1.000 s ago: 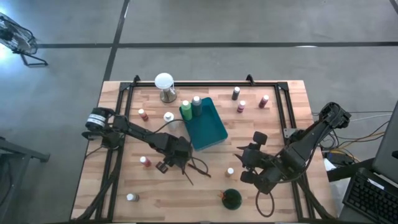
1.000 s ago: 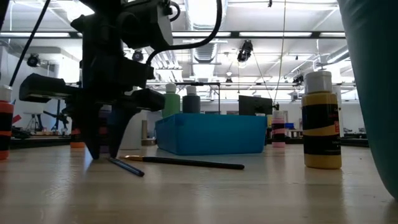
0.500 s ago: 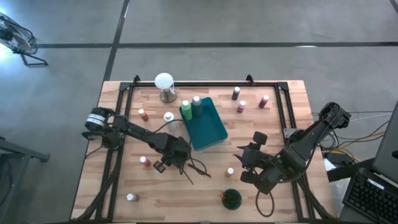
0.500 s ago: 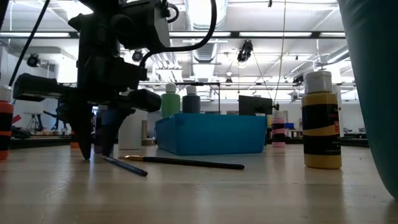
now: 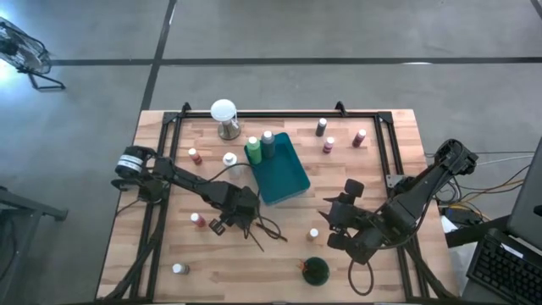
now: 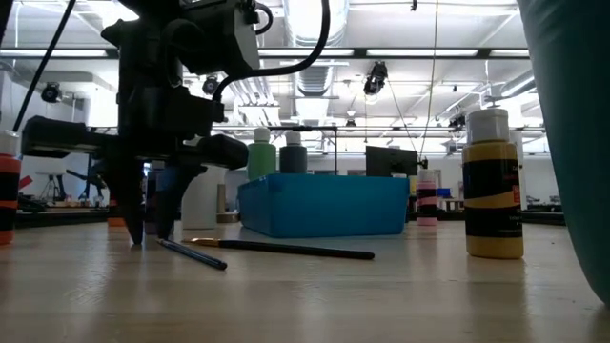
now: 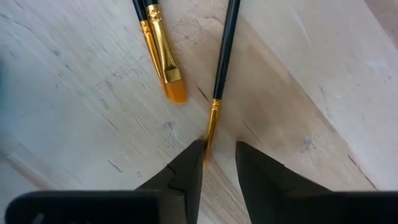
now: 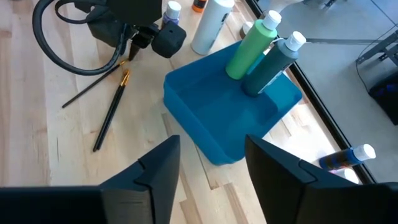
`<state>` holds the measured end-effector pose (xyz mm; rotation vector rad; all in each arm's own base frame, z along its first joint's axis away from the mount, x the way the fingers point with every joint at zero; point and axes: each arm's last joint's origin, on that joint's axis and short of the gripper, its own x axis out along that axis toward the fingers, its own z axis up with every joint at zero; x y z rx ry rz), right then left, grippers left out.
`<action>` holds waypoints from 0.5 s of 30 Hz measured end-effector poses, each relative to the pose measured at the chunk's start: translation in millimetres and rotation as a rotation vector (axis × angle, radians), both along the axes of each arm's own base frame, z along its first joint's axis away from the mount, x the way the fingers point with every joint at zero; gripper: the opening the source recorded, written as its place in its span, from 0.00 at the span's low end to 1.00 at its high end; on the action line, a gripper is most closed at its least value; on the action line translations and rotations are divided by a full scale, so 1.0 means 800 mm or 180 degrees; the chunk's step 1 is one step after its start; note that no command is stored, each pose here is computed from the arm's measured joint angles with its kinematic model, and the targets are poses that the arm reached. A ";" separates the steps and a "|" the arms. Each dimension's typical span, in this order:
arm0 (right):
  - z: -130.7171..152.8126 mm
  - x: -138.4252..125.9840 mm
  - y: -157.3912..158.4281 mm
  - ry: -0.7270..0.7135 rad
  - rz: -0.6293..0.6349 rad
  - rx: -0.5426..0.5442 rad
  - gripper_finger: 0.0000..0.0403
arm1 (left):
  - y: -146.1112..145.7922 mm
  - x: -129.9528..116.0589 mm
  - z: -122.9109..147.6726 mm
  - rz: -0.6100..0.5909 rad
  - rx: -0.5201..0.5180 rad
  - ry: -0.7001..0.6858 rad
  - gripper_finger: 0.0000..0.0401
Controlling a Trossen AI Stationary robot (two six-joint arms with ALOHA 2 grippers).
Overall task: Pick & Place Paint Supplies
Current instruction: Put the gold paint brush into the green cup
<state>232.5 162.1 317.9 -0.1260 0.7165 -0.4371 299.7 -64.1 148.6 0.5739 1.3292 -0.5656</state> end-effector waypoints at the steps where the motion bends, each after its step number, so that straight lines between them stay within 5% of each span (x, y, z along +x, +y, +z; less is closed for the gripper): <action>1: 0.000 0.000 0.000 0.0000 0.0000 0.0000 0.45 | 0.000 0.000 0.000 -0.0004 0.0010 -0.0008 0.24; 15: 0.000 0.000 0.000 -0.0005 0.0001 0.0004 0.43 | 0.002 0.003 0.000 -0.0073 0.0127 -0.0098 0.02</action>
